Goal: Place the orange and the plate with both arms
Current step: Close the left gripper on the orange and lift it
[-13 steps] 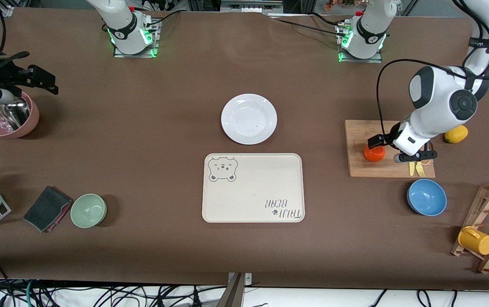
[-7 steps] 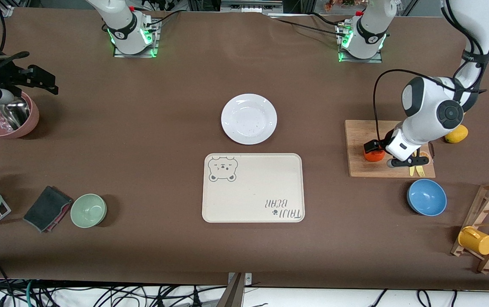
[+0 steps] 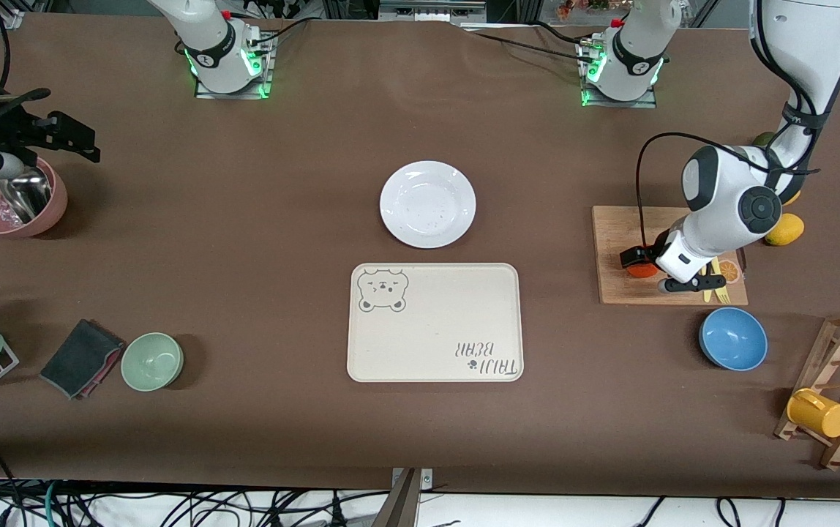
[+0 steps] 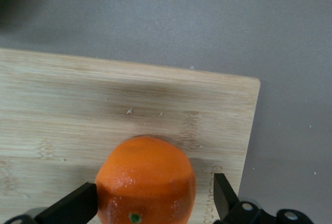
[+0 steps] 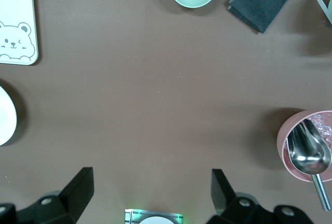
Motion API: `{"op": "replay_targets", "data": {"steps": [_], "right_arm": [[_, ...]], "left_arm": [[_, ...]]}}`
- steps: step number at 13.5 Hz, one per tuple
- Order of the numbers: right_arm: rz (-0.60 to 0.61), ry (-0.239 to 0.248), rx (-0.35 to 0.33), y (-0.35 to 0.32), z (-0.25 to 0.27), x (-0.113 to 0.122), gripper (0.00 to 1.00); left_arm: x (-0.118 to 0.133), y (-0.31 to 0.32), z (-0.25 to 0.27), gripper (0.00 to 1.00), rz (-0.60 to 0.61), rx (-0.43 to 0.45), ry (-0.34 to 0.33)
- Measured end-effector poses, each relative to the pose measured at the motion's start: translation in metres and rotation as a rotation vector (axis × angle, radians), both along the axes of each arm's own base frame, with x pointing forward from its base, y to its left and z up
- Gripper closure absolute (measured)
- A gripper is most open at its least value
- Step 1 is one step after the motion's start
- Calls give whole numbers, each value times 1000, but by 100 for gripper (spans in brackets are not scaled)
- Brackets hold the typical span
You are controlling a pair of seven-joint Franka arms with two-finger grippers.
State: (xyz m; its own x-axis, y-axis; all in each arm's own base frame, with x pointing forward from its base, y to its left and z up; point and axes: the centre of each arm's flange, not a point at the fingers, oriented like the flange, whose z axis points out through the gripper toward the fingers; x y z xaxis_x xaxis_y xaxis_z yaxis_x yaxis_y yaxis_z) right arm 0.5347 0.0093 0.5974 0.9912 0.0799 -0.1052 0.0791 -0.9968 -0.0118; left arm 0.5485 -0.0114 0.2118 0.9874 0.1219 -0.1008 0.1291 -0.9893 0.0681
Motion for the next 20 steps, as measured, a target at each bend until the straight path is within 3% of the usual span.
{"op": "replay_targets", "data": {"steps": [8,15,17,19,20], "right_arm": [[0,0,0,0,0,0,0],[0,0,0,0,0,0,0],[1,0,0,0,0,0,0],[0,0,0,0,0,0,0],[-1,0,0,0,0,0,0]], "left_arm": [[10,3,22,0,4,3,-34],[3,2,8,0,2,1,3],[2,2,2,6,2,-1,13],[2,1,3,28,1,-2,12],[2,1,3,30,0,-2,12]]}}
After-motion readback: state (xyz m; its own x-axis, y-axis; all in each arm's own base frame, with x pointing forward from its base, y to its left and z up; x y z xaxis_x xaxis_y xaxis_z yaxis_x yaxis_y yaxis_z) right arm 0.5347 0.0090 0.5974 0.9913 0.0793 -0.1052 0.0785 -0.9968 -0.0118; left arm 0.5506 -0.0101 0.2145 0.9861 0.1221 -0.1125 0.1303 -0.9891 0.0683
